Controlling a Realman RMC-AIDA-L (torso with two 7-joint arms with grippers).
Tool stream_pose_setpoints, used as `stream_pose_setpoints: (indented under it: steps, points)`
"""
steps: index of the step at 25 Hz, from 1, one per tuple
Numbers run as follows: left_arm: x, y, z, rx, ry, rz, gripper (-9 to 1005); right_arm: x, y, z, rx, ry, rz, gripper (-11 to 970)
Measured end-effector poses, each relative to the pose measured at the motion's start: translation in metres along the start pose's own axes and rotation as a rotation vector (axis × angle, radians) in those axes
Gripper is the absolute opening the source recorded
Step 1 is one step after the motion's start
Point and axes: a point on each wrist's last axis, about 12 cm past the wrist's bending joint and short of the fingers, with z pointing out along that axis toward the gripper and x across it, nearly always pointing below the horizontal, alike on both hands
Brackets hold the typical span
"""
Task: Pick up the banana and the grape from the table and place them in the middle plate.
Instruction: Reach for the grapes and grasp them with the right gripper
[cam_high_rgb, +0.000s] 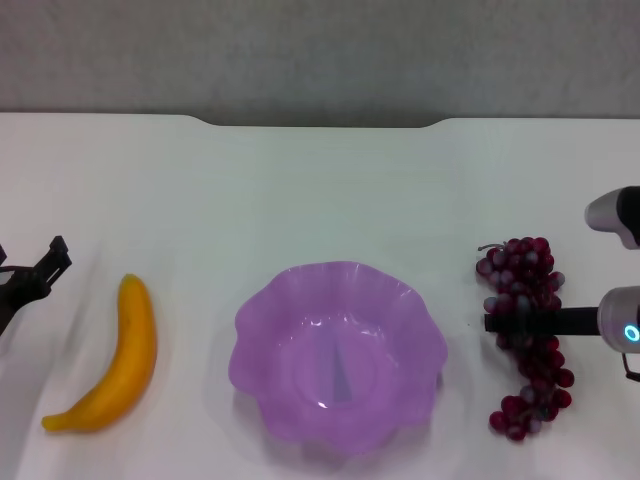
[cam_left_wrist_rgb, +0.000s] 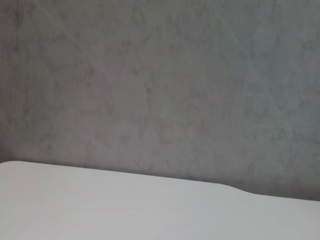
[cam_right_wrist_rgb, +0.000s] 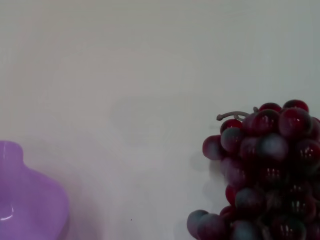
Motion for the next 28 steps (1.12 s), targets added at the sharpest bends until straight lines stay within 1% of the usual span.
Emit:
stream_pose_setpoints:
  steps: [7,19,25,28]
  points:
    - [0.000,0.000,0.000,-0.002,0.000,-0.003,890,0.005,-0.005,0.005,0.029,0.005,0.010,855]
    - [-0.001,-0.001,0.001,0.001,-0.003,-0.004,891,0.005,-0.002,0.010,0.044,-0.004,-0.049,848]
    - [-0.001,-0.001,0.001,0.004,-0.006,-0.019,891,0.006,-0.001,0.010,0.044,-0.003,-0.053,714]
    - [-0.001,0.001,0.000,-0.004,-0.006,-0.023,891,0.006,-0.001,0.011,0.047,-0.004,-0.063,647]
